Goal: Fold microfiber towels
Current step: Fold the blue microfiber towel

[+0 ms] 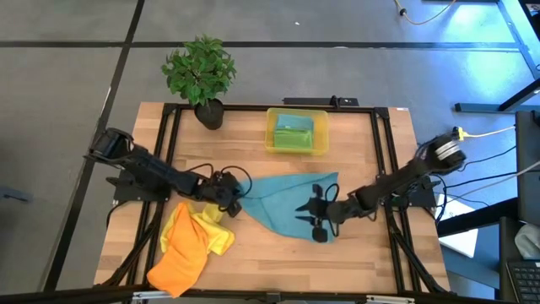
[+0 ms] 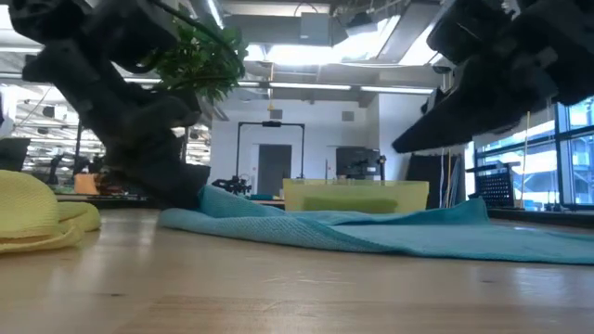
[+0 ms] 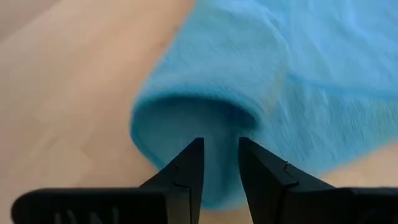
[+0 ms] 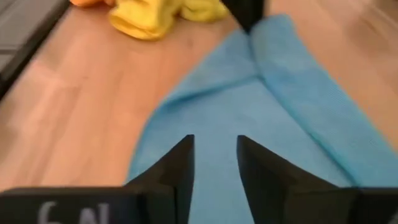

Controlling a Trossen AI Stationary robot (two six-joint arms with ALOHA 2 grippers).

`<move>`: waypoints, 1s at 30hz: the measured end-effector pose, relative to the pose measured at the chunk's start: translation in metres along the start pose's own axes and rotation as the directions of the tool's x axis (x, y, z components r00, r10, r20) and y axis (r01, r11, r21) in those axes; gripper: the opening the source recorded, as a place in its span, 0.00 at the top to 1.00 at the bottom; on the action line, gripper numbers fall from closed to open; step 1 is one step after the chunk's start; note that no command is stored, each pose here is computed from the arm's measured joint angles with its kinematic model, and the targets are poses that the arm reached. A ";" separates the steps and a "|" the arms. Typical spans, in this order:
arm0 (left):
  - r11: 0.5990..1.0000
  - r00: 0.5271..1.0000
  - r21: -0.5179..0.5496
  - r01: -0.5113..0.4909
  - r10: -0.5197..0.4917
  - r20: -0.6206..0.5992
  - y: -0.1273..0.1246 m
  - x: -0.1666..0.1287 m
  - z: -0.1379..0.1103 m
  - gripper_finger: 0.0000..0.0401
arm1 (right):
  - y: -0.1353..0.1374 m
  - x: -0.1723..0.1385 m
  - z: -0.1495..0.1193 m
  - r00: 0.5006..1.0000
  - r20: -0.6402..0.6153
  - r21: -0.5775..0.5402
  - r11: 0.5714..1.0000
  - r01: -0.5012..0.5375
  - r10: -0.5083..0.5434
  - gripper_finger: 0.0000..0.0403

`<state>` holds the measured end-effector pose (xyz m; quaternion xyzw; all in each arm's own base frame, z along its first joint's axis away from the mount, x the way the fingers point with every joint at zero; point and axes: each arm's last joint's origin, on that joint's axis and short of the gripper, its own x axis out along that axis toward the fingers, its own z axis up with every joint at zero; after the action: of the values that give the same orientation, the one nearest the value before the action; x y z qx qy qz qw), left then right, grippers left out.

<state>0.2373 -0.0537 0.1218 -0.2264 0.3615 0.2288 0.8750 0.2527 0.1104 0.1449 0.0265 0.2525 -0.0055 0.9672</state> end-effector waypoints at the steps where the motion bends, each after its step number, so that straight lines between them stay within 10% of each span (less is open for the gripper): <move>1: 1.000 1.000 -0.008 -0.006 0.006 0.003 0.002 0.001 0.002 0.78 | 0.002 0.006 -0.003 1.000 0.017 0.006 1.000 -0.009 0.009 0.74; 10: 0.998 0.999 -0.059 0.030 -0.032 -0.040 0.002 0.004 0.001 0.78 | -0.001 0.048 -0.033 0.999 -0.044 0.067 0.998 -0.004 0.007 0.97; 18: 0.980 0.971 -0.066 0.190 -0.197 -0.136 -0.019 0.003 -0.017 0.78 | -0.008 0.059 -0.041 0.996 -0.085 0.111 0.994 0.022 -0.012 0.95; 25: 0.873 0.879 0.116 0.474 -0.461 -0.123 -0.053 -0.014 -0.030 0.78 | -0.008 0.059 -0.041 0.996 -0.089 0.112 0.993 0.025 -0.015 0.97; 30: 0.870 0.892 0.197 0.452 -0.447 -0.070 -0.057 -0.019 -0.035 0.78 | -0.008 0.059 -0.042 0.995 -0.096 0.108 0.994 0.023 -0.012 0.98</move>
<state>0.2393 -0.1230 0.1267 -0.2141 0.3304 -0.0225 0.9189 0.2836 0.1044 0.0794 0.0771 0.2980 -0.0265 0.9511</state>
